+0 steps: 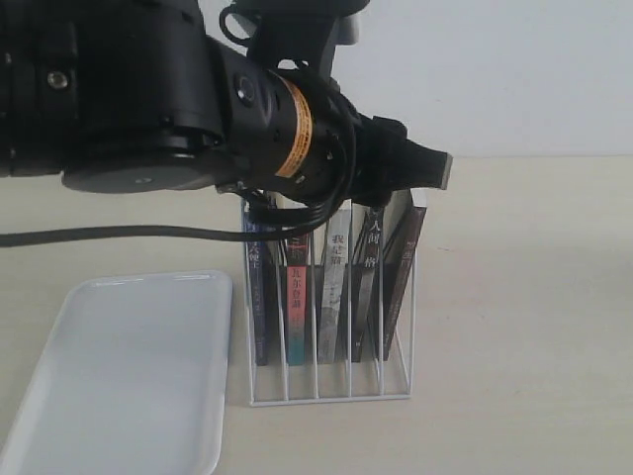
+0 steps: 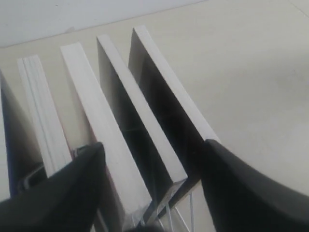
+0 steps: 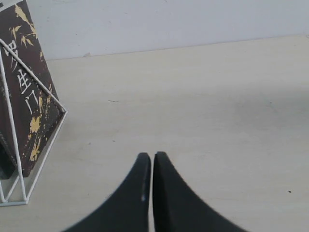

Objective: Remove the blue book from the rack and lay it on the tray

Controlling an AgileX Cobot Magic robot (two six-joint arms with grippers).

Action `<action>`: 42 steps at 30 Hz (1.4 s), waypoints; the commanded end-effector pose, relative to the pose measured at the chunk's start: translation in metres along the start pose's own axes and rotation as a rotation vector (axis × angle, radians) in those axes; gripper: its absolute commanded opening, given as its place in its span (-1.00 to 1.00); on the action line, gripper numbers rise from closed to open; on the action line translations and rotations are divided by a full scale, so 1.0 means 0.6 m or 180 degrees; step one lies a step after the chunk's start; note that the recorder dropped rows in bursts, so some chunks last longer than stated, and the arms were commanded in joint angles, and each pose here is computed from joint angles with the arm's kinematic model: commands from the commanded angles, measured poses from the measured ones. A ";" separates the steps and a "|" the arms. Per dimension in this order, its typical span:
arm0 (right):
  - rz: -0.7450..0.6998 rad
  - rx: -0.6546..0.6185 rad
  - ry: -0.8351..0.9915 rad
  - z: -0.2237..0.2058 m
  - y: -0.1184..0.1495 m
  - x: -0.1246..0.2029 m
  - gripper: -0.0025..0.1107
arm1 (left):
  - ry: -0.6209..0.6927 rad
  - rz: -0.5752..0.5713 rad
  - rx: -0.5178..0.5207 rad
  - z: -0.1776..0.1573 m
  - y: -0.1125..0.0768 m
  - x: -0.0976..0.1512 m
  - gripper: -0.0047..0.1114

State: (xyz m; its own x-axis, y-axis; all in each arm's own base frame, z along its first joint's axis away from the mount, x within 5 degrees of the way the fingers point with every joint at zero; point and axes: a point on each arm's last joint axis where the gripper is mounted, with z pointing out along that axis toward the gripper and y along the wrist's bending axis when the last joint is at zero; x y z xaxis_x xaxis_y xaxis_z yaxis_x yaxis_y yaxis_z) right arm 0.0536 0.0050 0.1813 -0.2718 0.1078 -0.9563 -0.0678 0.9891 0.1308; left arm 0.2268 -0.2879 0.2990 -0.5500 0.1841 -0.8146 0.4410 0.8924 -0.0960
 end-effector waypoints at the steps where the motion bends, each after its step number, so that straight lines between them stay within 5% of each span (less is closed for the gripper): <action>1: -0.0032 -0.0002 -0.0060 -0.001 0.000 -0.003 -0.93 | 0.0043 -0.0241 -0.0115 -0.002 0.005 0.001 0.05; 37: -0.0032 -0.0002 -0.0060 -0.001 0.000 -0.003 -0.93 | 0.0157 -0.0510 -0.0281 0.016 0.012 0.012 0.04; 42: -0.0032 -0.0002 -0.0060 -0.001 0.000 -0.003 -0.93 | 0.0157 -0.0510 -0.0281 0.016 0.012 0.012 -0.22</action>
State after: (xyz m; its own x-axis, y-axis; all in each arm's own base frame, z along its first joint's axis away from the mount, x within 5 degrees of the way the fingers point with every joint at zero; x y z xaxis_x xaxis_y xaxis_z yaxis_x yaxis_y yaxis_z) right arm 0.0536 0.0050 0.1813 -0.2718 0.1078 -0.9563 -0.0678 0.9891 0.1308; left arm 0.2329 -0.2852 0.2837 -0.6414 0.0739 -0.7636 0.2958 0.9422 -0.1572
